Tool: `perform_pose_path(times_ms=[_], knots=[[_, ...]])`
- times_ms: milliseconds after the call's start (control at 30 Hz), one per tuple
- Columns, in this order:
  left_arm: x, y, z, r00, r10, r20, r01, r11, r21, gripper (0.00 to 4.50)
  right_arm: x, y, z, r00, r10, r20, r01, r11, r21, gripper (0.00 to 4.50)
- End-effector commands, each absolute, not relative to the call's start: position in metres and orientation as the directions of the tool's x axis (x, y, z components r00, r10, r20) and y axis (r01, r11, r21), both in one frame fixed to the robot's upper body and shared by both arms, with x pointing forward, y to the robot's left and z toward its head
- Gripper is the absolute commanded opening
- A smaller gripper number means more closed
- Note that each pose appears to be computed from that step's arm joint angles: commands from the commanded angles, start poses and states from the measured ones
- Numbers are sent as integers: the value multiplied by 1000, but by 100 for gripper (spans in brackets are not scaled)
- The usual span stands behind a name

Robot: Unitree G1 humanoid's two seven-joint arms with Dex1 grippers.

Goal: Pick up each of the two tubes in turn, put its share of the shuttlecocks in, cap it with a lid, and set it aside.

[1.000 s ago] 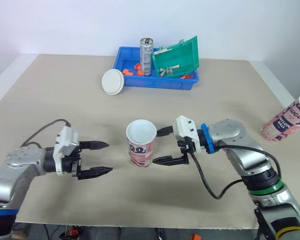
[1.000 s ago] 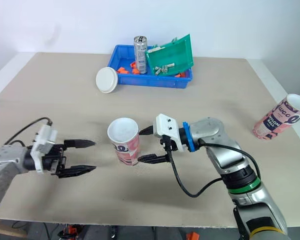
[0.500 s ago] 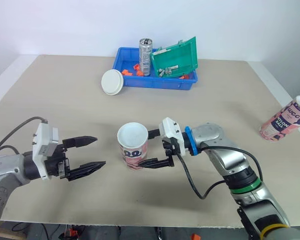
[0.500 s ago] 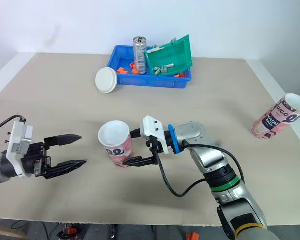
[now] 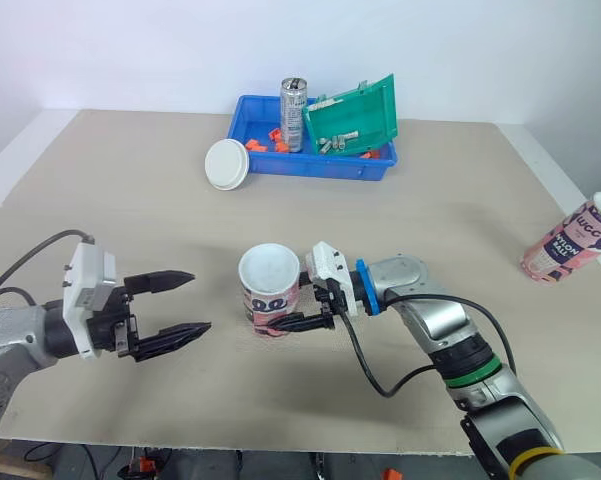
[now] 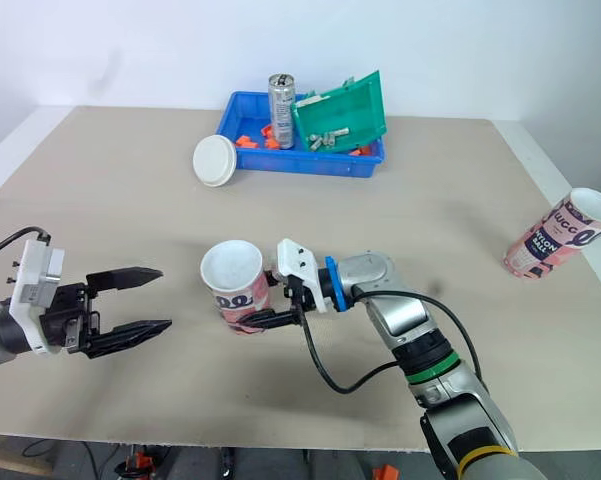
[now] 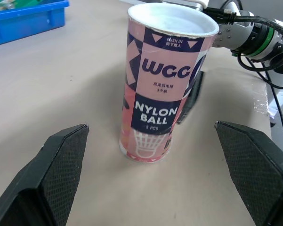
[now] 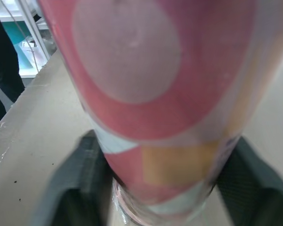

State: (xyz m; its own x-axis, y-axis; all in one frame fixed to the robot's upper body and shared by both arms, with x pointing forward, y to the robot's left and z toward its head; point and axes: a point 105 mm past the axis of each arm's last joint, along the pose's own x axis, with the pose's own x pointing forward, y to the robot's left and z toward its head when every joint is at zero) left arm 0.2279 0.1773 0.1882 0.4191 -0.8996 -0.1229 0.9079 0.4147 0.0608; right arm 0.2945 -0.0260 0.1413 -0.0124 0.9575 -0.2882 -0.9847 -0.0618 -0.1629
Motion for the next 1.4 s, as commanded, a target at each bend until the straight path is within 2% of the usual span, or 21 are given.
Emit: perform_pose_path(times_ms=[33, 167, 200, 300, 367, 467, 600, 667, 900, 1167, 1200, 1233, 1267, 1300, 1400], knots=[[235, 169, 192, 404, -908, -108, 914, 396, 93, 450, 295, -33, 166, 21, 975, -220, -979, -25, -203, 258], [245, 154, 193, 375, -923, -83, 924, 365, 109, 450, 303, -54, 181, 124, 976, -180, -972, 83, -220, 258], [248, 149, 193, 367, -927, -75, 927, 358, 113, 450, 308, -64, 188, 173, 972, -157, -966, 136, -221, 258], [262, 130, 194, 336, -941, -33, 936, 330, 123, 450, 330, -116, 211, 410, 910, -69, -896, 387, -219, 258], [275, 119, 196, 341, -940, -6, 932, 337, 134, 450, 342, -152, 219, 557, 830, -24, -814, 540, -213, 258], [296, 97, 203, 343, -938, 52, 929, 347, 129, 450, 353, -212, 220, 759, 652, 4, -637, 742, -209, 258], [317, 70, 206, 336, -938, 86, 931, 345, 117, 450, 352, -279, 211, 913, 408, 16, -400, 901, -169, 258], [322, 60, 205, 327, -941, 93, 935, 336, 113, 450, 348, -295, 204, 937, 349, 7, -344, 927, -152, 258], [325, 30, 207, 242, -964, 112, 959, 256, 124, 450, 338, -318, 181, 969, 246, -34, -248, 963, -106, 258], [330, 23, 218, 220, -964, 149, 955, 244, 170, 450, 346, -324, 143, 972, 195, -130, -204, 977, -66, 258], [331, 23, 219, 222, -963, 155, 953, 248, 175, 450, 347, -326, 136, 970, 193, -148, -200, 979, -33, 316], [331, 24, 220, 225, -961, 158, 950, 252, 182, 450, 347, -326, 131, 967, 200, -158, -205, 979, -17, 358], [331, 24, 221, 226, -961, 160, 949, 255, 186, 450, 346, -326, 127, 964, 207, -166, -211, 977, -7, 379], [331, 24, 221, 227, -961, 160, 948, 255, 188, 450, 345, -326, 125, 962, 212, -170, -215, 977, -3, 433], [329, 25, 222, 225, -961, 161, 948, 254, 191, 450, 344, -329, 120, 959, 206, -195, -211, 977, -7, 443]])
